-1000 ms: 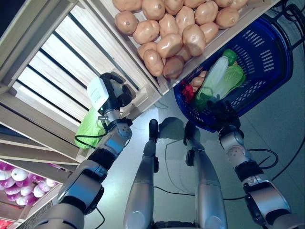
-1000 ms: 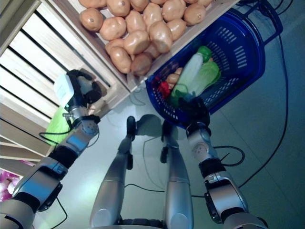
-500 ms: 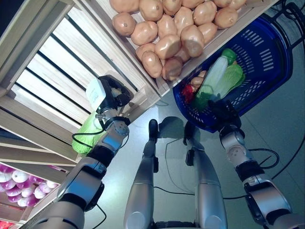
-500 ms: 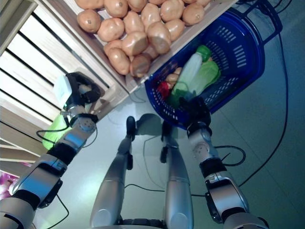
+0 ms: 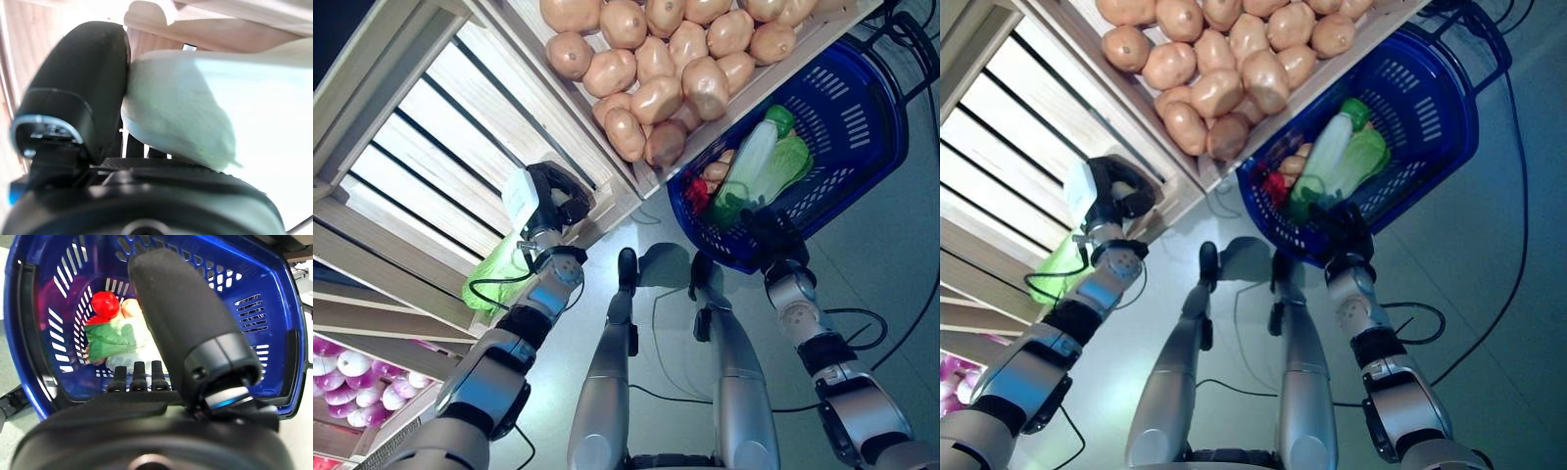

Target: Put vegetables into the basket

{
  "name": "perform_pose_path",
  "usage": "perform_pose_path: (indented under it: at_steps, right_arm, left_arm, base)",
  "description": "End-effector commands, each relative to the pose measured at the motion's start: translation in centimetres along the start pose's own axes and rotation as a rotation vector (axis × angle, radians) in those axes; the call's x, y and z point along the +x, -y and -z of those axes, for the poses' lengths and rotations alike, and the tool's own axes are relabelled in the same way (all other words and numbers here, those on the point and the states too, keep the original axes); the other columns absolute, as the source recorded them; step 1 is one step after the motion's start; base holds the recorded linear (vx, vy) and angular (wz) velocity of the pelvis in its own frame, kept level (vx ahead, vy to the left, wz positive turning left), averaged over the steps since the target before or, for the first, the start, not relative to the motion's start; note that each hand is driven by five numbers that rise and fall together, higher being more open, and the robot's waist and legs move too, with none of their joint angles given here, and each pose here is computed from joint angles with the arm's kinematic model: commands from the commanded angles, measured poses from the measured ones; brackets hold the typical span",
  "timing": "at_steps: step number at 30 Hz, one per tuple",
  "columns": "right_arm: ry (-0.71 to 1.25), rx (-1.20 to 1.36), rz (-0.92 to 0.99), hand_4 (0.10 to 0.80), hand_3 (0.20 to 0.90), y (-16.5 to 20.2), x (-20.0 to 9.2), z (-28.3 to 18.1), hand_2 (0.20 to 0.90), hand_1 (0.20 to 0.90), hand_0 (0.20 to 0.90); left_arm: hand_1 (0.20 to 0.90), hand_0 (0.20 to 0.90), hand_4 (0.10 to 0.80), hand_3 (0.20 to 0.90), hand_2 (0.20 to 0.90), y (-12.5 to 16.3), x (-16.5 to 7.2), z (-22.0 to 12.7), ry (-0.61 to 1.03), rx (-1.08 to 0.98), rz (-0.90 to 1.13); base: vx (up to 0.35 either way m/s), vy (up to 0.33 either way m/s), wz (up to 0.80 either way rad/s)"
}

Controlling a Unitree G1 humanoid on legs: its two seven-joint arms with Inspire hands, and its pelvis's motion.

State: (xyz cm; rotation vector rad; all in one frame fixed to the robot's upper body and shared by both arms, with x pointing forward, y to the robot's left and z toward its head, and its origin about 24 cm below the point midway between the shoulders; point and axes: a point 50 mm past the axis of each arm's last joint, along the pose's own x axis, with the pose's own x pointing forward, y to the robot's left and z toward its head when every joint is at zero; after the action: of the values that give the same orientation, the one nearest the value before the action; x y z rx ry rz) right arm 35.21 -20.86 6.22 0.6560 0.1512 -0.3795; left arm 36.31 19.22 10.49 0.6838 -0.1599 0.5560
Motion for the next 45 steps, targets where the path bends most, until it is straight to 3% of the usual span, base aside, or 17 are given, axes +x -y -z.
perform_pose_path:
  at_steps: [1,7,8,9,10,30,45]
  right_arm:
    - [0.110,-0.016,0.010,0.800,0.900,2.2,-0.6,-1.8,0.900,0.900,0.900]
    - [0.111,-0.017,0.011,0.800,0.900,2.3,-0.6,-2.1,0.900,0.900,0.900]
    - [0.109,-0.018,0.011,0.800,0.900,2.3,-0.6,-2.1,0.900,0.900,0.900]
    - [0.107,-0.020,0.012,0.800,0.900,2.3,-0.6,-2.1,0.900,0.900,0.900]
    - [0.106,-0.023,0.013,0.800,0.900,2.3,-0.6,-2.0,0.900,0.900,0.900]
    - [0.105,-0.029,0.021,0.800,0.900,2.6,-0.7,-2.1,0.900,0.900,0.900]
    - [0.125,-0.038,0.047,0.800,0.900,4.1,-1.1,-2.5,0.900,0.900,0.900]
  left_arm:
    - [0.300,0.300,0.400,0.300,0.300,-2.9,-1.9,6.6,-0.178,0.098,-0.109]
    - [0.300,0.300,0.400,0.300,0.300,-3.2,-1.8,6.2,-0.163,0.095,-0.116]
    - [0.331,0.331,0.420,0.331,0.331,-3.2,-1.8,6.3,-0.160,0.094,-0.117]
    - [0.571,0.571,0.580,0.571,0.571,-3.2,-1.9,6.3,-0.158,0.097,-0.117]
    - [0.900,0.900,0.800,0.900,0.900,-3.2,-1.8,6.3,-0.157,0.098,-0.117]
    - [0.900,0.900,0.800,0.900,0.900,-3.7,-1.7,5.4,-0.077,0.091,-0.161]
    - [0.900,0.900,0.800,0.900,0.900,-6.5,-1.6,2.9,0.173,0.071,-0.246]
  base:
    - [0.000,0.000,0.00]
    - [0.005,-0.011,0.04]
    - [0.000,0.000,0.00]
    - [0.000,0.000,0.00]
    - [0.000,0.000,0.00]
    - [0.000,0.000,0.00]
    - [0.000,0.000,0.00]
